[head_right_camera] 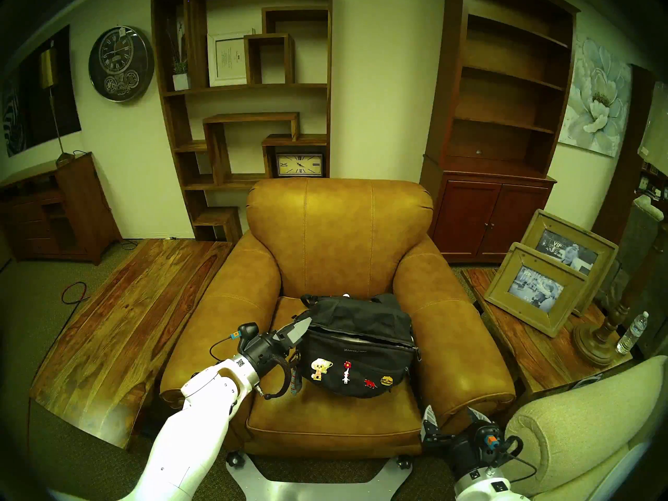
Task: Close a bag with a zipper
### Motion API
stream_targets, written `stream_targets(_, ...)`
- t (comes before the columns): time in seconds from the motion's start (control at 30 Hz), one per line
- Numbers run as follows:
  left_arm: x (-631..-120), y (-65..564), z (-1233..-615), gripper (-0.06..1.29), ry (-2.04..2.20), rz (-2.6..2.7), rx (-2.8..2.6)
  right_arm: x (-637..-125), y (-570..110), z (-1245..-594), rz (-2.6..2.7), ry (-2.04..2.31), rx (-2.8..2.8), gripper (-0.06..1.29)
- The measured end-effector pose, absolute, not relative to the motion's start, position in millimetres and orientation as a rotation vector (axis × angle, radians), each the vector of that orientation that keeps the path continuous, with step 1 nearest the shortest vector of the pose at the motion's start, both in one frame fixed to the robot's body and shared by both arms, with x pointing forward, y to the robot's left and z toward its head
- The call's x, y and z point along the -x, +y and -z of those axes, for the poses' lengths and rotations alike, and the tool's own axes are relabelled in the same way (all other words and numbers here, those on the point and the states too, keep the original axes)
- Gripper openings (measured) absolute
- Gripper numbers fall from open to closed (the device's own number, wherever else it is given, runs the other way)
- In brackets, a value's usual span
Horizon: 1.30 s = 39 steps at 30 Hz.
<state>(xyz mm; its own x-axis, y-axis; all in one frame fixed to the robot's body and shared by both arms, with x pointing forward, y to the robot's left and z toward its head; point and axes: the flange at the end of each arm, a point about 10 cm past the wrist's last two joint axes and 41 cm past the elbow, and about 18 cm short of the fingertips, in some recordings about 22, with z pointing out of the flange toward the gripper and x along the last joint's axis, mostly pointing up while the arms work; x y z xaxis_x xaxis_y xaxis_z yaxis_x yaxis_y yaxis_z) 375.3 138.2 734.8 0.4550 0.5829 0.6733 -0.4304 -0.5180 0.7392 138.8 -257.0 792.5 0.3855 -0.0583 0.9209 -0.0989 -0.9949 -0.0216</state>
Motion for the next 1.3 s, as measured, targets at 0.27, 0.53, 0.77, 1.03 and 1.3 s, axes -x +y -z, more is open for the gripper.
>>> stream_targets(0.27,-377.3,142.4,-733.7,0.88,0.171,-1.286,-1.723,-138.8,-257.0,-792.5,-1.715,-0.147,-2.584,1.24)
stream_targets(0.53,-373.5,147.1,-729.4,0.70,0.157,-1.283,-1.772,-138.8,-257.0,-792.5,-1.715,-0.147,-2.584,1.24)
stream_targets(0.77,-366.6,142.5,-733.2,0.42,0.108,-1.265,-1.779,-138.8,-257.1,-792.5,-1.715,-0.146,-2.584,1.24)
stream_targets(1.03,-367.8,140.6,-749.5,0.25,-0.020,-1.300,-1.873,-138.8,-257.1,-792.5,-1.715,-0.146,-2.584,1.24)
stream_targets(1.3,-368.8,143.0,-764.6,0.00,-0.166,-1.297,-2.009,-138.8,-257.1,-792.5,-1.715,-0.146,-2.584,1.24)
